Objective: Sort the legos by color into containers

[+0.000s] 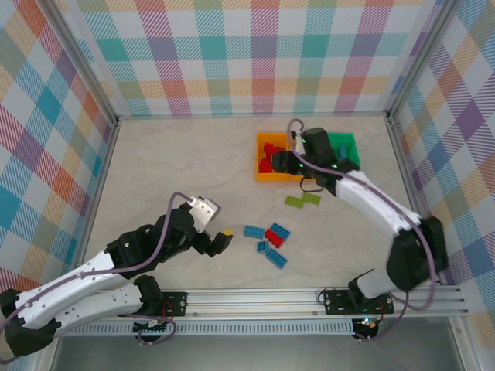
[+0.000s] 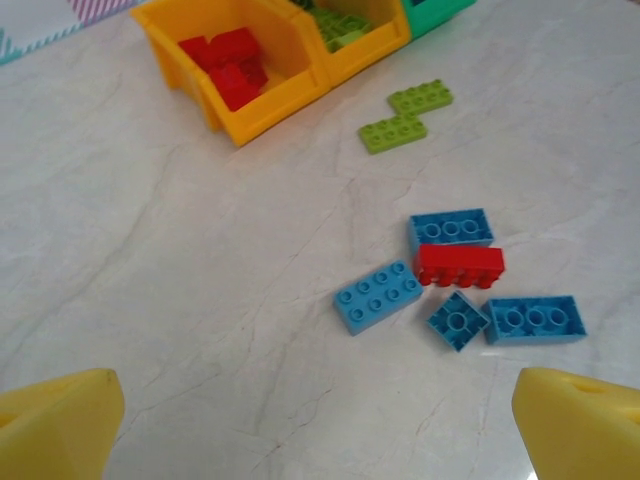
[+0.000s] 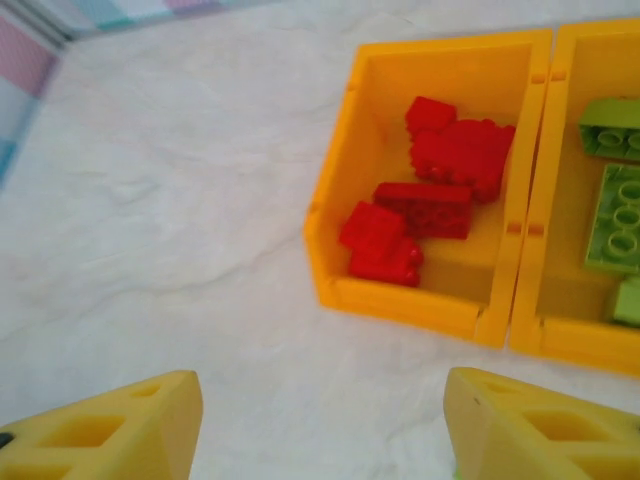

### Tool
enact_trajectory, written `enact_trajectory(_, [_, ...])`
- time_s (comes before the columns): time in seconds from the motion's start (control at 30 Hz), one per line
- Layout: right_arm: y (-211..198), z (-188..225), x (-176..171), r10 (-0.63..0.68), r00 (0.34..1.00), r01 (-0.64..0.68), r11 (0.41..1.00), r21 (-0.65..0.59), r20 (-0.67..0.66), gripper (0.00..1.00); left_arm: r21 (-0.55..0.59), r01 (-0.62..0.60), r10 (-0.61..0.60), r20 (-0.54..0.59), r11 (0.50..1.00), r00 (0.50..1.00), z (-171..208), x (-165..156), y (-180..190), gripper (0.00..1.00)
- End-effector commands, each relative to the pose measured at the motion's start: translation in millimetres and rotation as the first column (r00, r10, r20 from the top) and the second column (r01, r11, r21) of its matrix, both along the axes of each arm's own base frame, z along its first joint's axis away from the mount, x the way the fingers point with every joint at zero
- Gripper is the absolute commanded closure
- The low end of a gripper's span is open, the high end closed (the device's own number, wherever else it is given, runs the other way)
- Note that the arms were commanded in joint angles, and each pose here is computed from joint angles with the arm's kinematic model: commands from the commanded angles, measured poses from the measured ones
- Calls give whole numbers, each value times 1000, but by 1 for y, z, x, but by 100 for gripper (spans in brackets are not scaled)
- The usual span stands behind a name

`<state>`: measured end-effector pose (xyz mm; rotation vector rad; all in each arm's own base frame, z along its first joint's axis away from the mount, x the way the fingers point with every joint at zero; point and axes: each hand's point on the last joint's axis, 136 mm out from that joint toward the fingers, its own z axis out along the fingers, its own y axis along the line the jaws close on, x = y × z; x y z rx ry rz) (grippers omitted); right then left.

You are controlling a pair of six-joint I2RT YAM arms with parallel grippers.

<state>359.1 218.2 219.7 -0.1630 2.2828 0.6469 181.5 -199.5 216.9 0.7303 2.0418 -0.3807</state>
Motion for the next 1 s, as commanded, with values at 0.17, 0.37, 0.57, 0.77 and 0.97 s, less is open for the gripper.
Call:
enact_trajectory(0.17, [-1, 1, -137, 187, 971, -176, 981, 85, -149, 25, -288, -632, 503, -412, 719, 760, -28, 29, 13, 0])
enact_trajectory(0.37, [-7, -30, -187, 210, 920, -223, 975, -1, -332, 22, -198, -806, 487, -708, 558, 512, -74, 21, -22, 10])
enact_trajectory(0.57, [-9, -51, -197, 190, 892, -254, 961, -106, -411, 17, -15, -895, 521, -809, 446, 273, -116, 16, -44, 12])
enact_trajectory(0.77, [-6, -54, -194, 194, 897, -253, 962, -101, -398, 14, 26, -873, 461, -857, 486, 231, -136, 27, -97, 6])
enact_trajectory(0.97, [-13, -57, -198, 179, 902, -237, 966, -104, -394, 12, 126, -876, 509, -848, 465, 148, -162, 41, -109, 8])
